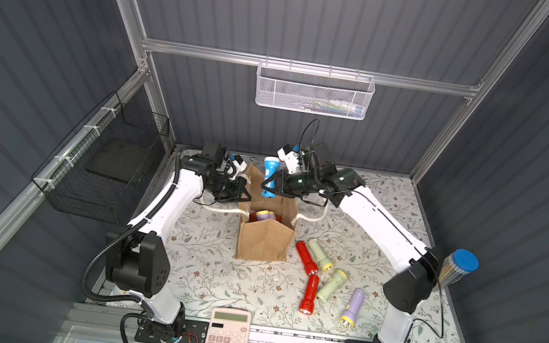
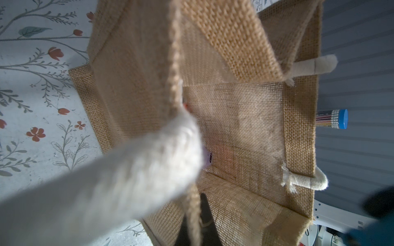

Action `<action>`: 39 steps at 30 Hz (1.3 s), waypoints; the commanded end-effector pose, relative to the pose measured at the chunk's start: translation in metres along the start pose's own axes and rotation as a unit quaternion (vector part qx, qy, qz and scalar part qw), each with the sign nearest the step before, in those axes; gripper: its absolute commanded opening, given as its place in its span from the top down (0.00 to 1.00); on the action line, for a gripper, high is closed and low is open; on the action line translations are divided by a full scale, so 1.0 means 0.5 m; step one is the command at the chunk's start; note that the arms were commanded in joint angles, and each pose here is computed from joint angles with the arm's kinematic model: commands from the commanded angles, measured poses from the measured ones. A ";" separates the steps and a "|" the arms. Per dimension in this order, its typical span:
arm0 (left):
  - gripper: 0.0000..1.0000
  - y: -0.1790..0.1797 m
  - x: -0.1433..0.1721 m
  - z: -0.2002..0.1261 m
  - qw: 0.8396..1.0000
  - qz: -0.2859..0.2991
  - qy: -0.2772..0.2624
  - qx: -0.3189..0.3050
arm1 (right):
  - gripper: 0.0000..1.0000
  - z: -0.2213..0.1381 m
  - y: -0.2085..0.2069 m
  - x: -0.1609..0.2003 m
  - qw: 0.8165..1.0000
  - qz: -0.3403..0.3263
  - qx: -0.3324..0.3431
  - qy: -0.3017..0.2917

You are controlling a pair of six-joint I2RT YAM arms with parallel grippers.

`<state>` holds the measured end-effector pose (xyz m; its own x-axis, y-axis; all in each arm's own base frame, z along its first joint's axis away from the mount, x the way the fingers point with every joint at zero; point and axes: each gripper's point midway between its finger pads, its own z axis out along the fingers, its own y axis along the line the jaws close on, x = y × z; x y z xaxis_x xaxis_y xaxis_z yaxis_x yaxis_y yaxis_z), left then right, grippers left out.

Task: Put the flashlights into the tote bags
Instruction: Place the flashlight in the canvas bag.

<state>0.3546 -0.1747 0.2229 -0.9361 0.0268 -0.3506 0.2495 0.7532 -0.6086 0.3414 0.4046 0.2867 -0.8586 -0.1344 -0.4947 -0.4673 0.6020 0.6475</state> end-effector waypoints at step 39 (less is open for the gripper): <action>1.00 -0.025 -0.021 -0.031 0.999 0.013 -0.034 0.016 | 0.46 0.126 -0.279 0.190 0.954 0.048 0.233 0.184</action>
<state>0.3574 -0.1766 0.2265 -0.9343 0.0090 -0.3564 0.2441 0.7447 -0.6212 0.3361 0.3535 0.1046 -0.9438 -0.2922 -0.1543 -0.3249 0.9055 0.2731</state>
